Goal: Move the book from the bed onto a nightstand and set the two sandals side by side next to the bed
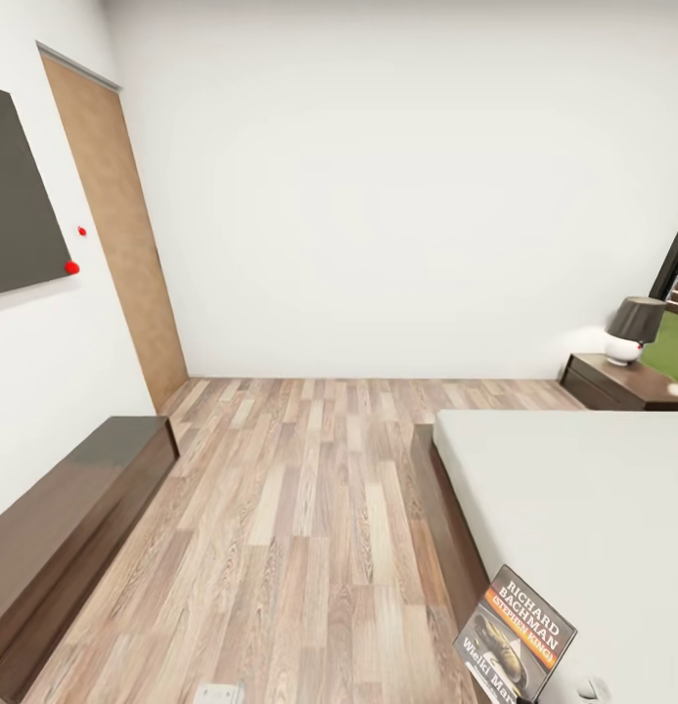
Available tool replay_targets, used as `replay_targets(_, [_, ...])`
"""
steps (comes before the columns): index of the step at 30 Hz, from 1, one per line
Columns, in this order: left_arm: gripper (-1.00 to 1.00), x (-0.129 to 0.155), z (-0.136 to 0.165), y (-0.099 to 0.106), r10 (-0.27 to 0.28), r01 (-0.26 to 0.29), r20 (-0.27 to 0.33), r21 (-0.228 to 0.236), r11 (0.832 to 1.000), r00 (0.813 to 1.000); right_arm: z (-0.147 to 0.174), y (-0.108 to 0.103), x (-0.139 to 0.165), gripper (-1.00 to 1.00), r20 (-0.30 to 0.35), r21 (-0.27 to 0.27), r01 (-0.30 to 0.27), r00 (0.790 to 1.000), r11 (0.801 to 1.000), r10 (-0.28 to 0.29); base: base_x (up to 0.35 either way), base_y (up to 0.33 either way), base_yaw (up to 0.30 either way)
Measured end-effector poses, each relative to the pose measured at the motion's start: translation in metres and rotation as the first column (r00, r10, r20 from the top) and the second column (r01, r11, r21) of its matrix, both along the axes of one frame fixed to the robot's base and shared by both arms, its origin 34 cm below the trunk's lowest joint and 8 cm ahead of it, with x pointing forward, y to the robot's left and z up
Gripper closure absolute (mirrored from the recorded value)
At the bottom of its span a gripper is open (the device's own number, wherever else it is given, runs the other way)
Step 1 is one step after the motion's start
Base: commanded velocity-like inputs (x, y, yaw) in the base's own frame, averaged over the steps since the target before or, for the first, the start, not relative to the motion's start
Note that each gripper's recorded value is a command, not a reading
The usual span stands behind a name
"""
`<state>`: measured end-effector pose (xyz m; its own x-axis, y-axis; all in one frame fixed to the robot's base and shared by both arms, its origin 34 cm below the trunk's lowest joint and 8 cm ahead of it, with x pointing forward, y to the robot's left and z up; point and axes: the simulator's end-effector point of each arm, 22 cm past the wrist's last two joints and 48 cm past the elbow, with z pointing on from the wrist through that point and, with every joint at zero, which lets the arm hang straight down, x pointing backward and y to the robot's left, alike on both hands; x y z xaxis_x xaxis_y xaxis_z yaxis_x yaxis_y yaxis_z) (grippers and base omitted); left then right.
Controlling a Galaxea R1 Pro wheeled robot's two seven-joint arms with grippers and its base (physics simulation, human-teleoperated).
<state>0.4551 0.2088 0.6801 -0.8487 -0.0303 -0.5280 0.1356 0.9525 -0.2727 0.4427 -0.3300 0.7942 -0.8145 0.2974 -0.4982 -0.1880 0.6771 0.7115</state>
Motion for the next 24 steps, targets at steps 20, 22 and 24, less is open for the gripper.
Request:
replay_targets(20, [-1.00, 0.000, 0.000, 0.000, -0.001, 0.001, -0.001, 0.001, 1.000, 1.000, -0.001, -0.001, 0.000, 1.00, -0.002, -0.006, 0.004, 1.000, 1.000, -0.004, 0.327, 0.000, 0.000])
replay_targets(22, [-1.00, -0.001, 0.000, 0.000, -0.001, 0.001, -0.001, 0.000, 1.000, 1.000, -0.005, -0.005, 0.001, 1.00, -0.010, -0.028, 0.018, 1.000, 0.999, -0.018, 0.327, 0.000, 0.000])
replay_targets(24, [-1.00, -0.001, 0.000, 0.000, -0.001, 0.001, -0.002, 0.001, 1.000, 1.000, -0.014, -0.014, 0.003, 1.00, -0.025, -0.074, 0.043, 0.999, 0.996, -0.045, 0.327, 0.000, 0.000])
